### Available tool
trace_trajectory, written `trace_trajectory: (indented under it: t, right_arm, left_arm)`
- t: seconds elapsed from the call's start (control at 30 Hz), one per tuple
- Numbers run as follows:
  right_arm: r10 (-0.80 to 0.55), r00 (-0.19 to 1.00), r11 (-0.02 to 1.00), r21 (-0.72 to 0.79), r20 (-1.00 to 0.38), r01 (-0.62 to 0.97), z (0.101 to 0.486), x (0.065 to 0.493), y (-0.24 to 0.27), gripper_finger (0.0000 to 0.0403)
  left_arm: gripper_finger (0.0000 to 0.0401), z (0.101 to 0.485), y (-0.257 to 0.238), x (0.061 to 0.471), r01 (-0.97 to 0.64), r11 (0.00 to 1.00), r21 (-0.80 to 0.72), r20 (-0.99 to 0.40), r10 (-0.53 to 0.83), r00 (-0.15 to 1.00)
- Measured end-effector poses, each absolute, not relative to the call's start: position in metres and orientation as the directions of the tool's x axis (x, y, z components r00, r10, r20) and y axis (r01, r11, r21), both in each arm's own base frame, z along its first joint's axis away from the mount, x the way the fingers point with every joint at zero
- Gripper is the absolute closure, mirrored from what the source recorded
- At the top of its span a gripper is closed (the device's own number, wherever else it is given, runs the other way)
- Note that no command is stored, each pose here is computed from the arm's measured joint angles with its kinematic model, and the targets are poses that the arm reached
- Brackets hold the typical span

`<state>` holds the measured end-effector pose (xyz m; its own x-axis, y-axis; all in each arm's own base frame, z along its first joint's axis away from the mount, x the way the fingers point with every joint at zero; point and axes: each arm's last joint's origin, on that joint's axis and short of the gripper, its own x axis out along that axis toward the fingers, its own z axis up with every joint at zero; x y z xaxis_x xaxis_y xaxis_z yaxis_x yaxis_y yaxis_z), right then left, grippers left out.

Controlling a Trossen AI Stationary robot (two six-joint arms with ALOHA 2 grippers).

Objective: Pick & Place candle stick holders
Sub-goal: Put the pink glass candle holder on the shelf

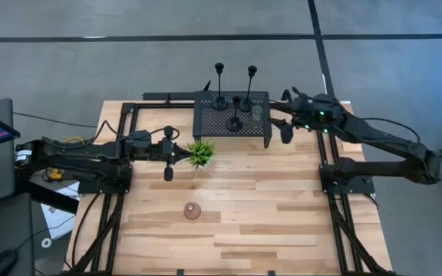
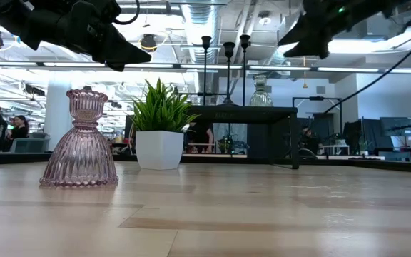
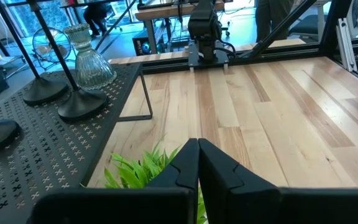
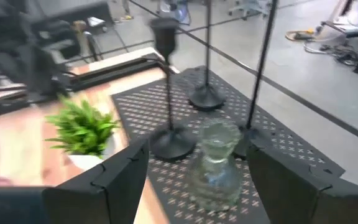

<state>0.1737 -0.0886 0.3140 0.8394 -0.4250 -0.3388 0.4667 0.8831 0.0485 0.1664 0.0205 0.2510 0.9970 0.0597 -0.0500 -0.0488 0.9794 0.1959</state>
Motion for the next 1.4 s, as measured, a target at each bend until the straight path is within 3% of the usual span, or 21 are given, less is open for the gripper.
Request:
trace_trajectory:
  t: [0.33, 0.57, 0.77, 1.07, 1.2, 1.4]
  right_arm:
    - [-0.215, 0.923, 0.942, 0.18, -0.32, 0.282, 0.324, 0.156, -0.052, 0.0143]
    - [-0.12, 0.92, 0.962, 0.186, -0.373, 0.201, 0.319, 0.158, -0.036, 0.0157]
    - [-0.048, 0.91, 0.972, 0.191, -0.413, 0.137, 0.315, 0.163, -0.025, 0.0212]
    - [0.053, 0.891, 0.978, 0.203, -0.451, 0.045, 0.31, 0.165, -0.006, 0.0335]
    - [0.036, 0.892, 0.989, 0.141, -0.45, 0.032, 0.311, 0.165, 0.002, 0.0385]
    - [0.017, 0.931, 1.0, 0.03, -0.364, -0.006, 0.301, 0.172, 0.012, 0.0391]
  left_arm:
    - [0.0395, 0.251, 0.021, 0.166, -0.049, 0.979, 0.196, -0.05, 0.06, 0.997]
    - [0.0395, 0.251, 0.021, 0.166, -0.049, 0.98, 0.193, -0.05, 0.059, 0.997]
    - [0.0395, 0.251, 0.02, 0.166, -0.048, 0.98, 0.192, -0.051, 0.059, 0.997]
    - [0.0395, 0.251, 0.02, 0.166, -0.048, 0.98, 0.192, -0.052, 0.059, 0.997]
    - [0.0394, 0.251, 0.02, 0.166, -0.048, 0.98, 0.192, -0.052, 0.059, 0.997]
    - [0.0394, 0.251, 0.02, 0.166, -0.048, 0.98, 0.191, -0.052, 0.059, 0.997]
